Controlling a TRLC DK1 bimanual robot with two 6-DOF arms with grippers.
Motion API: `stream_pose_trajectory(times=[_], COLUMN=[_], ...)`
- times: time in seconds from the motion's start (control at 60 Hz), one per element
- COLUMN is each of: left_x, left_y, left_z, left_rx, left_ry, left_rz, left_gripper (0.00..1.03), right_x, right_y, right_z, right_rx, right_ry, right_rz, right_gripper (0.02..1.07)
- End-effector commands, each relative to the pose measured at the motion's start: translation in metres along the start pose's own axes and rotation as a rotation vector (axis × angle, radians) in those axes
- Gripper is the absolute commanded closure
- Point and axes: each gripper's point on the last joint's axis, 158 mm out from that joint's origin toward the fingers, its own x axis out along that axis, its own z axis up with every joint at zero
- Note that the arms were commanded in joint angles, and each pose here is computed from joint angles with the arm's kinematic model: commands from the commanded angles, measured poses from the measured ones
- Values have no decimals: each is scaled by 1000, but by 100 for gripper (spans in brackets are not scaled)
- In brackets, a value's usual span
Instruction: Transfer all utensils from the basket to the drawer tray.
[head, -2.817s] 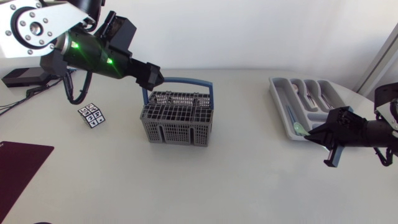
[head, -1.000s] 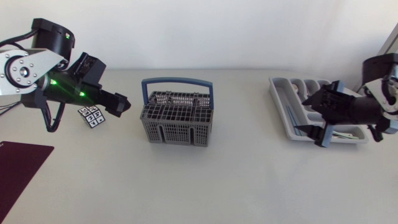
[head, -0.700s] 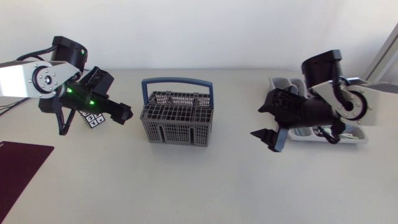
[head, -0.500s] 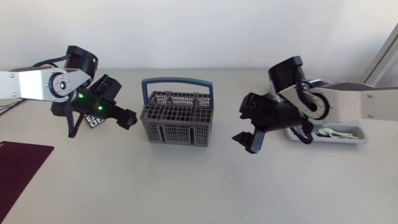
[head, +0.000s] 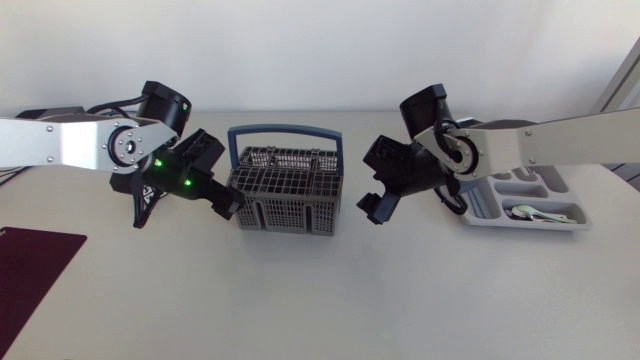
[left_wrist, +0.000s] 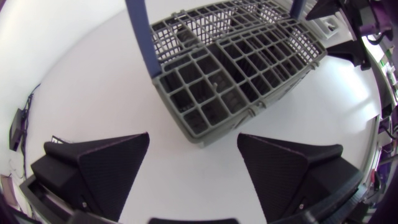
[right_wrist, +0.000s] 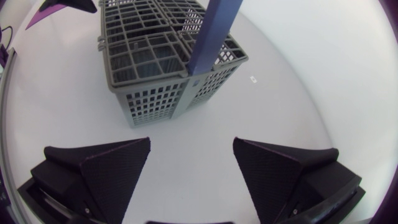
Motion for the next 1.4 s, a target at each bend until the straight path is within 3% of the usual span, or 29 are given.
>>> stream_pose_trajectory(times=[0.0,0.667,1.117,1.383], left_x=[4,-3,-31,-75], left_y=[-13,-60,-32,-6], left_z=[-12,-13,-19,-11], left_rx=[28,121,81,22], left_ry=[24,12,-42,-159], left_rz=[-27,-88,-47,22], left_gripper=[5,5,5,5], right_x=[6,10,8,-20], right_y=[-4,-2,2,0], right_z=[8,15,19,10], right_rx=[34,46,50,60], right_ry=[-7,-2,-5,-23], right_rz=[-7,-14,-18,-55], right_gripper=[11,11,7,7])
